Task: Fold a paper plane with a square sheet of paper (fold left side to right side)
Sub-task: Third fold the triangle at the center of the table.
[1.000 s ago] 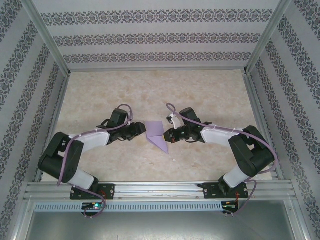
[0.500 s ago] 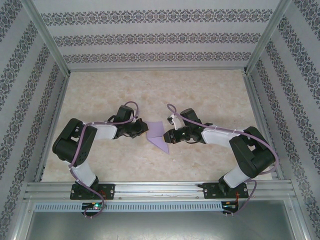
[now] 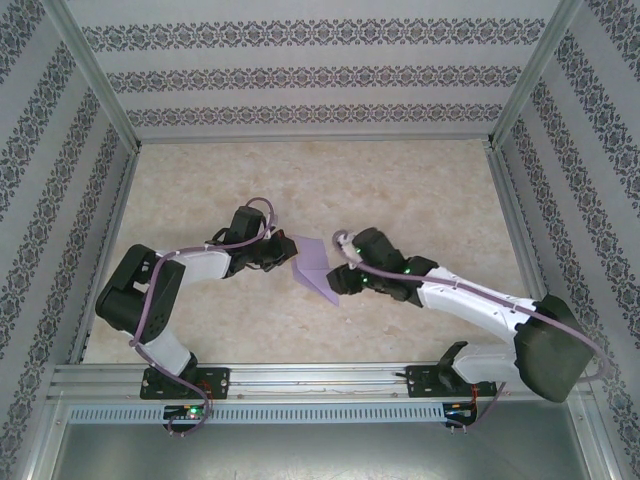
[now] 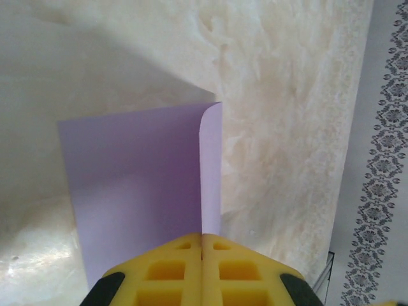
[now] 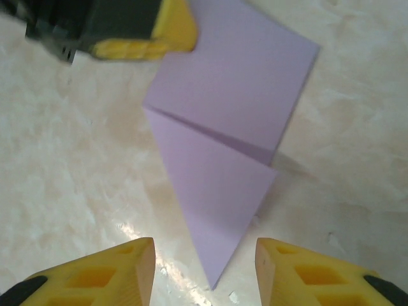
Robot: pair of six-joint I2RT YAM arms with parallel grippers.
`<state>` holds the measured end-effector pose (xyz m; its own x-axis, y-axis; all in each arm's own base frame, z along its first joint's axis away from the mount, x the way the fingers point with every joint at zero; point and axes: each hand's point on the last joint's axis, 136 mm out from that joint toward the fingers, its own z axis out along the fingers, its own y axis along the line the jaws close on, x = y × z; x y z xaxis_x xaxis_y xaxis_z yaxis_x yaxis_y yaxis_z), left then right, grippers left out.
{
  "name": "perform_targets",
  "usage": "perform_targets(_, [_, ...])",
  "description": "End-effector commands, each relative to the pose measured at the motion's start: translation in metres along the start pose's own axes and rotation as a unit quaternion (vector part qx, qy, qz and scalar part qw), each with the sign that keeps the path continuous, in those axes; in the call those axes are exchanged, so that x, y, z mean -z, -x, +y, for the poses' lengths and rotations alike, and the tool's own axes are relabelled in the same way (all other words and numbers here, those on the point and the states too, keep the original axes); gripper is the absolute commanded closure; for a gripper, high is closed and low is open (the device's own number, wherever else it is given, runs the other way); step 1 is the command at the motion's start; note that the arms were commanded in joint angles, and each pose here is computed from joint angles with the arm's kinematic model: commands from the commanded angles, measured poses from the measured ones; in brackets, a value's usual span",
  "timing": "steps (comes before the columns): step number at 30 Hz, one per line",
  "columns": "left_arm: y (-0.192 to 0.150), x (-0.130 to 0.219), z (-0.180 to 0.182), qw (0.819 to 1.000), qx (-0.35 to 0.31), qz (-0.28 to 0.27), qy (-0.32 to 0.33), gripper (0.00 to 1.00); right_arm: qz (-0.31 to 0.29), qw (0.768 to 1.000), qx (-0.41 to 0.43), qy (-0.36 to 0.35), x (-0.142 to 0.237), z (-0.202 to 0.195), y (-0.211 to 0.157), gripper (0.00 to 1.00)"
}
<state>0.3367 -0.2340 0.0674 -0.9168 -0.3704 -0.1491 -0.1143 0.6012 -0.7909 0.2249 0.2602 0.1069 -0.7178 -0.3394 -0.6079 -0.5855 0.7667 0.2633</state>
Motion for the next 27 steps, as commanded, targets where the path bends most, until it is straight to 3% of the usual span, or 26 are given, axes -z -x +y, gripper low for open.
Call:
perform_targets(1, [-0.001,0.004,-0.015,1.0,0.005,0.0,-0.018,1.0,0.015,0.994,0.042,-0.098,-0.003,-0.01,-0.01,0.54])
perform_targets(13, [-0.001,0.003,-0.023,0.999,0.013,0.005,-0.029,1.0,0.038,0.984,0.087,-0.148,-0.046,0.011,-0.019,0.46])
perform_targets(27, [0.002,0.002,-0.026,0.999,0.015,0.005,-0.033,1.0,0.063,0.979,0.101,-0.167,-0.074,0.011,-0.027,0.48])
